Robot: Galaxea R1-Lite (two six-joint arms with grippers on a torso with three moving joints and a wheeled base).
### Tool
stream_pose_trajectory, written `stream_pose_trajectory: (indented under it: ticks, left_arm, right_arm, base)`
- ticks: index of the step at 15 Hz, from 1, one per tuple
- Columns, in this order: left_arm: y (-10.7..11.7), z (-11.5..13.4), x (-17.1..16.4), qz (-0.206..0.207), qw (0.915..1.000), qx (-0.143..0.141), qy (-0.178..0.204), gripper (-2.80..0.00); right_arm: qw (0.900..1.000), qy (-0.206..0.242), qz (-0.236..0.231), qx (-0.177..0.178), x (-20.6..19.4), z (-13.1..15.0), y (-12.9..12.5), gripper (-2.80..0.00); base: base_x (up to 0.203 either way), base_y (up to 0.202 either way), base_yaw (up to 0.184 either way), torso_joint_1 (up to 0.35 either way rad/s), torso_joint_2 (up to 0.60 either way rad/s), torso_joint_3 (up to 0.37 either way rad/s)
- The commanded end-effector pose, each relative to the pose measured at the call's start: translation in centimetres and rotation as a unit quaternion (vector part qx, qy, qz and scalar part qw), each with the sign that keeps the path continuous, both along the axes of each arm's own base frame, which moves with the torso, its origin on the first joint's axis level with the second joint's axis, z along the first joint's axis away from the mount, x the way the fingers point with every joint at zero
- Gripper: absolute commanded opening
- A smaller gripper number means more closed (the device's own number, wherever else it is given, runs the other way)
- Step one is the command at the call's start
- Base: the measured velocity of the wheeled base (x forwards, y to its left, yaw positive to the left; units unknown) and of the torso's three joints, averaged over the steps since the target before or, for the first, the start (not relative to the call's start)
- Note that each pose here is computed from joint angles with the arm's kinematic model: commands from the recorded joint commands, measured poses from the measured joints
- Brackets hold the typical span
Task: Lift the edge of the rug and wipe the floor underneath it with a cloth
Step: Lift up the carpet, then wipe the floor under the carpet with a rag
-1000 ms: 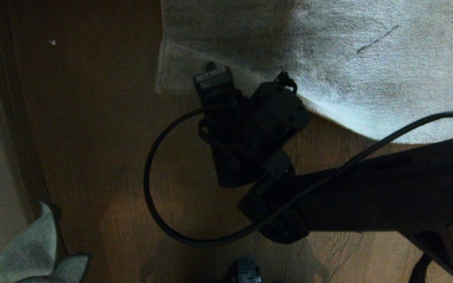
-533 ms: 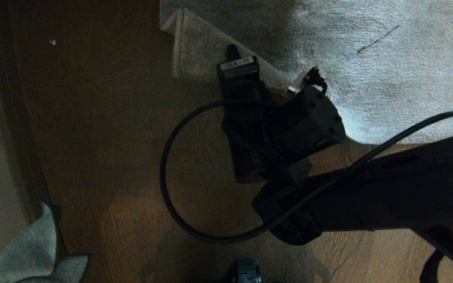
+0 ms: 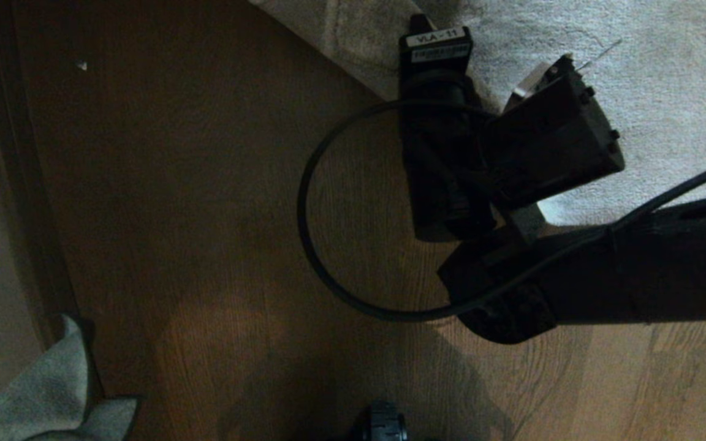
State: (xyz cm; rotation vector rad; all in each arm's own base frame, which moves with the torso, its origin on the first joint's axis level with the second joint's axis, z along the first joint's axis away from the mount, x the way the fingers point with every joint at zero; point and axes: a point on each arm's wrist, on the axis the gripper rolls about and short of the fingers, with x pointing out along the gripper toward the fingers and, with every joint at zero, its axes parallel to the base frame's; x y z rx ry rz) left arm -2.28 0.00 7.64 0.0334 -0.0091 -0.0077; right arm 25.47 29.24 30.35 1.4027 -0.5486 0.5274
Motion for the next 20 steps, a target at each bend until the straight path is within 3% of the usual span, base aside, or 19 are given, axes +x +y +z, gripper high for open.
stream_pose_trajectory:
  ticks: [1, 20]
  left_arm:
    - [0.0, 0.0, 0.0, 0.0, 1.0, 0.0, 0.0, -2.8]
    - [0.0, 0.0, 0.0, 0.0, 1.0, 0.0, 0.0, -2.8]
  right_arm:
    - [0.999, -0.024, -0.002, 0.033, -0.7, 1.4, -1.2, -2.8]
    - [0.999, -0.037, 0.008, 0.039, -1.0, 2.1, -1.5, -2.8]
  base:
    - [0.0, 0.0, 0.0, 0.0, 0.0, 0.0]
    - [0.0, 0.0, 0.0, 0.0, 0.0, 0.0]
